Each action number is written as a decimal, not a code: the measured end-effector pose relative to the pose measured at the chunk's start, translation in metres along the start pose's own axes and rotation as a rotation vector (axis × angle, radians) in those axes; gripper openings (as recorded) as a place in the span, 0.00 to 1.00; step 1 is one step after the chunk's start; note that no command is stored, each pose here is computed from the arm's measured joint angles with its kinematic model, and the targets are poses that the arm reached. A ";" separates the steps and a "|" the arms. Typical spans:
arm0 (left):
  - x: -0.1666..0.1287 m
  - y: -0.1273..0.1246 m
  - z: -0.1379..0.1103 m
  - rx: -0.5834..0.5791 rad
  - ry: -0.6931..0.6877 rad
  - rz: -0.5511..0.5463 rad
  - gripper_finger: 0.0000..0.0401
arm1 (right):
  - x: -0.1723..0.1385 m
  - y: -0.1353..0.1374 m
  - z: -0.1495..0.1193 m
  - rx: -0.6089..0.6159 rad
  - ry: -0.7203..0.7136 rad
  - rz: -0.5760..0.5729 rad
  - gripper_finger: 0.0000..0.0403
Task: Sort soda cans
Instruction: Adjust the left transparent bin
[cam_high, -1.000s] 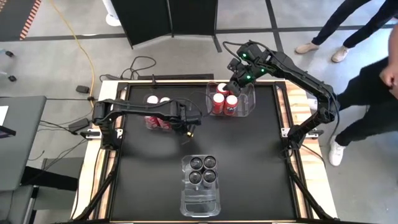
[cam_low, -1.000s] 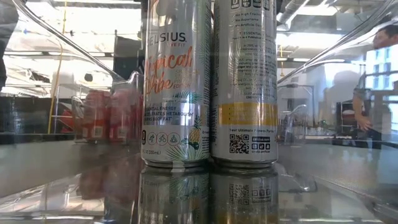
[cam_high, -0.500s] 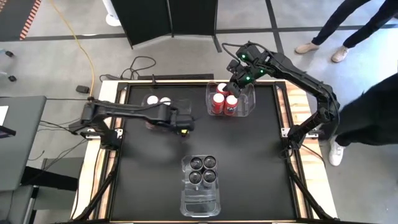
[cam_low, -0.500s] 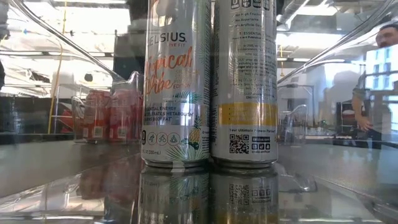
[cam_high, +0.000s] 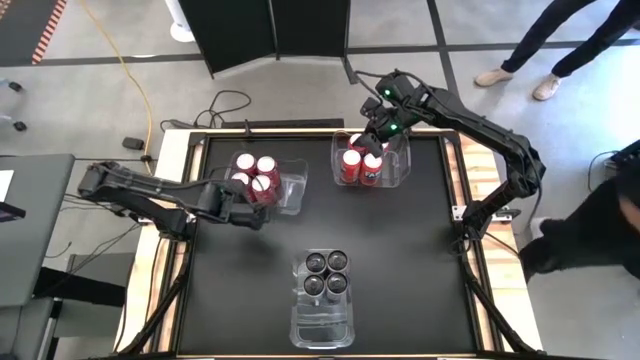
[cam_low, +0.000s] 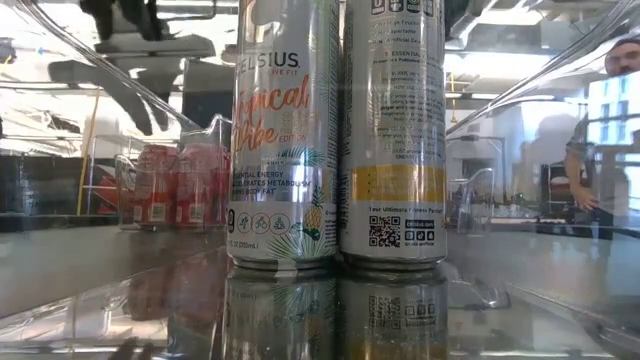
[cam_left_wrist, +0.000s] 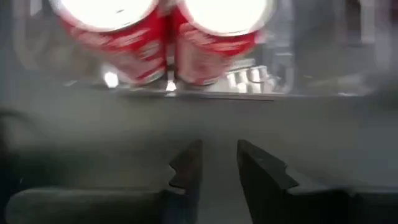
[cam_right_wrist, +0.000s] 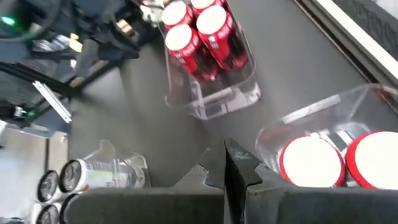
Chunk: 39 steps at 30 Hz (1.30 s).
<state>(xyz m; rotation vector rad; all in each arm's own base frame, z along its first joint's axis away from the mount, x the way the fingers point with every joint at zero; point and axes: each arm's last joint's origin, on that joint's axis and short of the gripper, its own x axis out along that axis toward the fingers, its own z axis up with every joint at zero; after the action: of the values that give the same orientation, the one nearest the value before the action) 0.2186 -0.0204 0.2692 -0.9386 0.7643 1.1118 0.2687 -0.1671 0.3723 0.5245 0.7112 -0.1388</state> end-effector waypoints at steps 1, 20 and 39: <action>0.001 0.005 0.000 -0.026 0.001 0.008 0.22 | 0.000 -0.002 0.001 0.001 -0.007 0.012 0.04; 0.000 0.060 0.100 -0.088 -0.074 0.333 0.18 | 0.003 -0.032 0.006 0.022 -0.018 0.089 0.04; 0.051 0.073 0.156 0.075 0.048 0.361 0.26 | -0.004 -0.044 0.003 0.030 -0.004 0.075 0.04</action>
<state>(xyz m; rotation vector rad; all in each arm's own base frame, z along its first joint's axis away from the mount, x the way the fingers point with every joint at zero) 0.1701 0.1527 0.2729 -0.7836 1.0354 1.3661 0.2537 -0.2070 0.3586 0.5784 0.6859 -0.0801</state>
